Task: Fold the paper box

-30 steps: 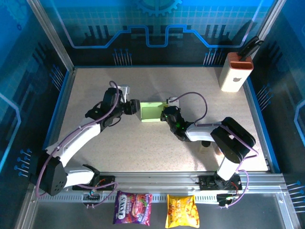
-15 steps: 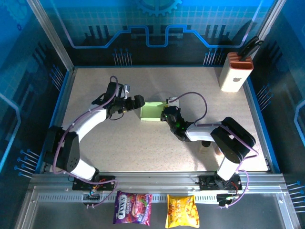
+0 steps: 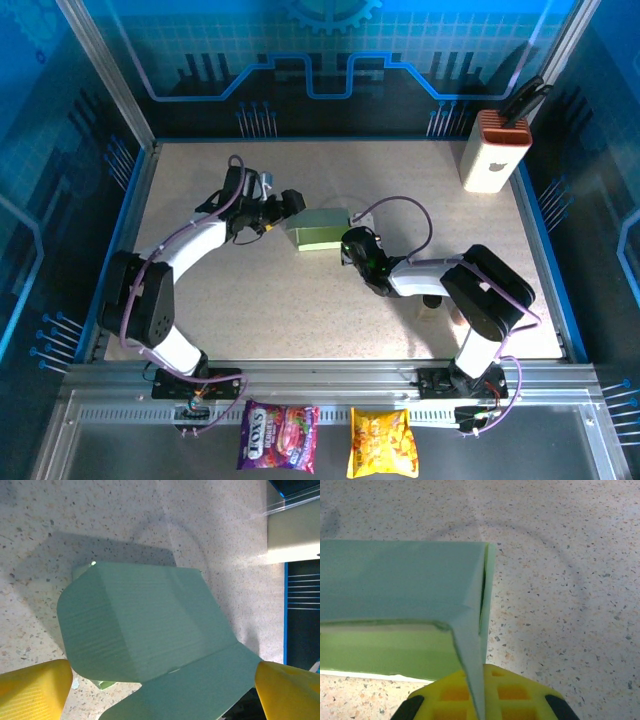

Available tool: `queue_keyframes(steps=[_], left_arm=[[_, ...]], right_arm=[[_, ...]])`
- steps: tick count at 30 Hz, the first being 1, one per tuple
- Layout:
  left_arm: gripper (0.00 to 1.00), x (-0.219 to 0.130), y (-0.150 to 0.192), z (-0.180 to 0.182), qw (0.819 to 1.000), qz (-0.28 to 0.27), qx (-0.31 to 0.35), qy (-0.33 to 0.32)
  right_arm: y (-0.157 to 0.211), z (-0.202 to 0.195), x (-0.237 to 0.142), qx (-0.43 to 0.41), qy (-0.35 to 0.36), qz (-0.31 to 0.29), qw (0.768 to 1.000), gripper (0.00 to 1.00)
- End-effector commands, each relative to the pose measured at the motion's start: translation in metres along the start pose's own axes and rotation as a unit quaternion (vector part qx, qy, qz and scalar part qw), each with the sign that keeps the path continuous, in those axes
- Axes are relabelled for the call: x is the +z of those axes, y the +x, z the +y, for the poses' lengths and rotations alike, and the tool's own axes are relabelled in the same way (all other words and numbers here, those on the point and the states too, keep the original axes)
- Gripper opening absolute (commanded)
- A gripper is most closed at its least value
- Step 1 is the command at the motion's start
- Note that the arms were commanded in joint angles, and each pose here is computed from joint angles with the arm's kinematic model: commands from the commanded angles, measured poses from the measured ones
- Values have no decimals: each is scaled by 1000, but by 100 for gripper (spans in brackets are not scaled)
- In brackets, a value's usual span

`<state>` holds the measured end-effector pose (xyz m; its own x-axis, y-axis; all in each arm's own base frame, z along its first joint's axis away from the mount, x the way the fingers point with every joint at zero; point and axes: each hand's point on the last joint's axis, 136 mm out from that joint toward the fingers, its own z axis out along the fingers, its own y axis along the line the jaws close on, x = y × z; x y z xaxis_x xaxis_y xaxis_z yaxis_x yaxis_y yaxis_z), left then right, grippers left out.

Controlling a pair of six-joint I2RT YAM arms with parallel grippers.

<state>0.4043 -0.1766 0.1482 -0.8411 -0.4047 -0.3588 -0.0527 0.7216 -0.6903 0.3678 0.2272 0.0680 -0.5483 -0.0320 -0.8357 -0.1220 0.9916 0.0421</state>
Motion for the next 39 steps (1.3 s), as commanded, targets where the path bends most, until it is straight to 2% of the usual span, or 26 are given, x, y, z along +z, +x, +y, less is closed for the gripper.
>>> queue_keyframes(steps=[1,6,14,21,27,34,39], left_arm=[[98,-18,-16,-7,1000,-29,7,-8],[100,-11,-9,7,999,-1,-2,-43],[93,-21,-7,-2,999,-8,44,-28],[95,-24,-6,-4,998,3,52,-27],[96,-36,-15,-1,997,-19,50,-55],[90,-61,-11,7,990,-61,106,-74],[77,-69,3,24,986,-66,124,-94]], right_arm=[[10,1,-2,-20,2,17,1000,0],[-4,8,-9,-25,-10,15,1000,0],[-22,16,-25,-58,-22,58,996,0],[-31,22,-37,-63,-43,80,994,0],[-36,23,-42,-62,-63,103,991,0],[-39,25,-46,-49,-93,154,982,0],[-41,23,-46,-36,-103,181,977,0]])
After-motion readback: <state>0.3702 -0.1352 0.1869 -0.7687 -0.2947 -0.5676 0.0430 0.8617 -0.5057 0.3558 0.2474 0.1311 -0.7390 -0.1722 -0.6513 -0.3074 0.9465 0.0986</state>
